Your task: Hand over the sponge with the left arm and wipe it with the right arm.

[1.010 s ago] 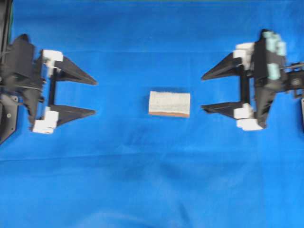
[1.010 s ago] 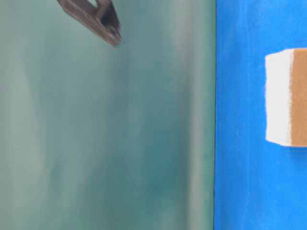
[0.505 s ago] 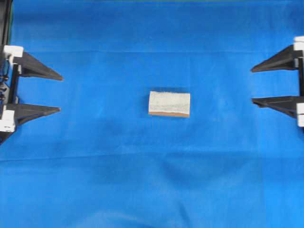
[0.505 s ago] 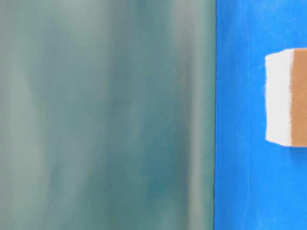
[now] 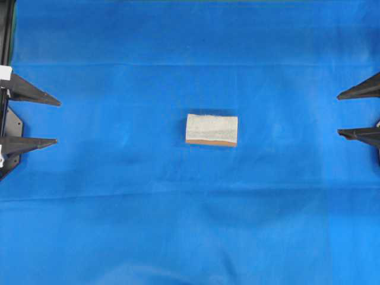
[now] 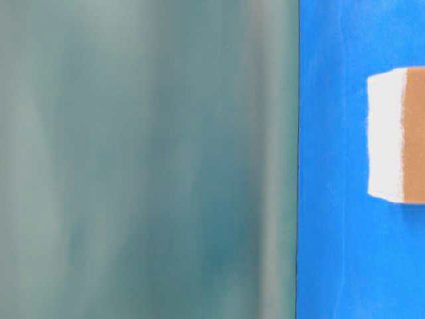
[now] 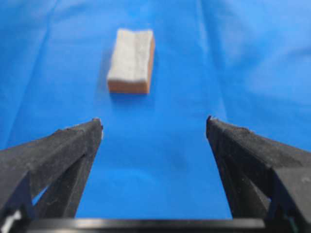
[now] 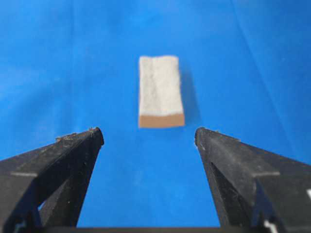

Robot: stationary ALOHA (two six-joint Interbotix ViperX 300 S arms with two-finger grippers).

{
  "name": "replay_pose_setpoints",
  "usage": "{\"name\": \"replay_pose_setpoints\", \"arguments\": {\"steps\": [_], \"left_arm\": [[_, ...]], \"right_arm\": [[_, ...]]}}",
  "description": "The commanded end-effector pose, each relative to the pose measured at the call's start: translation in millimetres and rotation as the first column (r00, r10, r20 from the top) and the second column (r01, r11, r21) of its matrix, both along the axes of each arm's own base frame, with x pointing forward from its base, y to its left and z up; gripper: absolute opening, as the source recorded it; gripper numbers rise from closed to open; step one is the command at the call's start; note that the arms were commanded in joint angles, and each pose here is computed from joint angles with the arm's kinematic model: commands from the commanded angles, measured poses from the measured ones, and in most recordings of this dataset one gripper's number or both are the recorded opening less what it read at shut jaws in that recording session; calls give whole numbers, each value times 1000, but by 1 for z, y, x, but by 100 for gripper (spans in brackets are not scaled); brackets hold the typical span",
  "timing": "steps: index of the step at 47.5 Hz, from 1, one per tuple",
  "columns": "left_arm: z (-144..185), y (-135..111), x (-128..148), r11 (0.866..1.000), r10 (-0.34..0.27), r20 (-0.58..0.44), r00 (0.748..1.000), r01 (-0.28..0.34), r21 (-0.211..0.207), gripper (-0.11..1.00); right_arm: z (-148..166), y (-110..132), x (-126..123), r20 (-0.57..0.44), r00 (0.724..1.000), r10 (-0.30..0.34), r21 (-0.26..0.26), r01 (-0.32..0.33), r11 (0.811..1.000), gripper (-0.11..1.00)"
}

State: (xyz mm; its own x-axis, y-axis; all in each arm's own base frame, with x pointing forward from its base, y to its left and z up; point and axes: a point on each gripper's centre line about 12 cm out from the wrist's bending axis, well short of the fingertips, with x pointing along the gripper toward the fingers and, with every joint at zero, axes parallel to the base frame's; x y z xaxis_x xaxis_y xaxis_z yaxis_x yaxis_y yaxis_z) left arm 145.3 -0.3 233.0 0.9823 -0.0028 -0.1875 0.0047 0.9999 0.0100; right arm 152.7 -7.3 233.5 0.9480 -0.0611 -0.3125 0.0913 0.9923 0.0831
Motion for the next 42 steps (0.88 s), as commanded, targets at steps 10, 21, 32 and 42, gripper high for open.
{"name": "replay_pose_setpoints", "arguments": {"steps": [10, 21, 32, 42], "left_arm": [[1, 0, -2, 1000, 0, 34, 999, 0, -5, 86], [1, 0, -1, 1000, 1, 32, 999, -1, -6, 86], [1, 0, -1, 1000, 0, 32, 999, 0, -6, 86], [1, 0, -1, 1000, 1, 32, 999, -1, -5, 86]], "right_arm": [[0, 1, 1, 33, 999, 7, 14, -8, 1000, 74], [1, 1, 1, 38, 999, 3, 14, -4, 1000, 74], [1, 0, 1, 38, 999, 0, 14, -1, 1000, 74], [1, 0, 1, 38, 999, -3, 14, 2, 1000, 74]]}}
